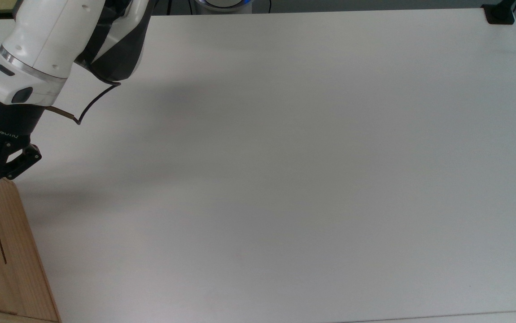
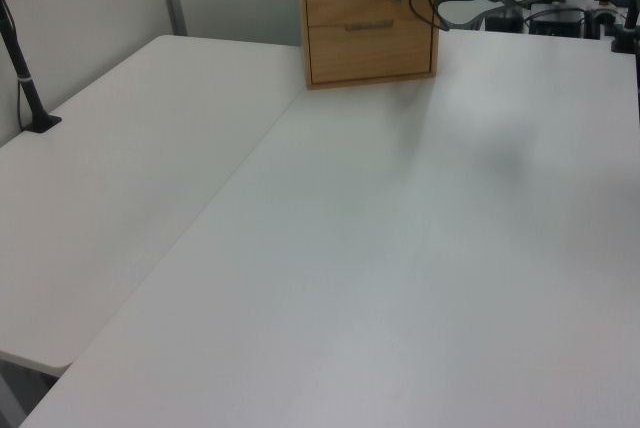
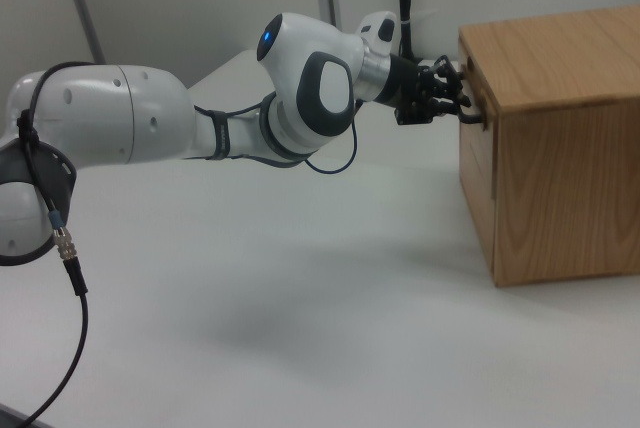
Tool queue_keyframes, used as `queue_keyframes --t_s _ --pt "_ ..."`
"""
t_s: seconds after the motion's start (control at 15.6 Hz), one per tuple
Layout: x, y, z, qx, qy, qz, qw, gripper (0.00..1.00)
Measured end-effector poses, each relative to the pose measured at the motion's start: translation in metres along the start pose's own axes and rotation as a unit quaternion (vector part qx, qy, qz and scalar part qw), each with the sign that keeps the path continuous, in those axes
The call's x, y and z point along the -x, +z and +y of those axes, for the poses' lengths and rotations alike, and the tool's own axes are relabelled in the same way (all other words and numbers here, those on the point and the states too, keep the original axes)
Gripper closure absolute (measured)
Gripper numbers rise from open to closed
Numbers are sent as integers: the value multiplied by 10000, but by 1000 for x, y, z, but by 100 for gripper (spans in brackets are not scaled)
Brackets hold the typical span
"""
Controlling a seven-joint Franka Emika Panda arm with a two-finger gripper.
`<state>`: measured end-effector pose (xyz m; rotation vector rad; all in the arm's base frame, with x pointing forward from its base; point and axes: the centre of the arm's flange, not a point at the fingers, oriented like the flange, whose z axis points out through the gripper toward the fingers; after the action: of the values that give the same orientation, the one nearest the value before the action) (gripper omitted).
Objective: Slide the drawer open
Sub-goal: 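Pull the handle away from the cabinet, sliding the drawer out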
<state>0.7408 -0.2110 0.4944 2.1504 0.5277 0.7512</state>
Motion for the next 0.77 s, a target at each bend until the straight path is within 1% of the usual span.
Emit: queue_keyframes --t_s 0.13,0.26,0.58,0.77 --pt "-1 -10 -4 -94 25 15 10000 80" --pt "-1 -26 -11 -251 80 42 9996 80" --pt "-6 -78 -38 -760 293 176 9965 80" --pt "-15 -107 -52 -1070 279 57 9939 81"
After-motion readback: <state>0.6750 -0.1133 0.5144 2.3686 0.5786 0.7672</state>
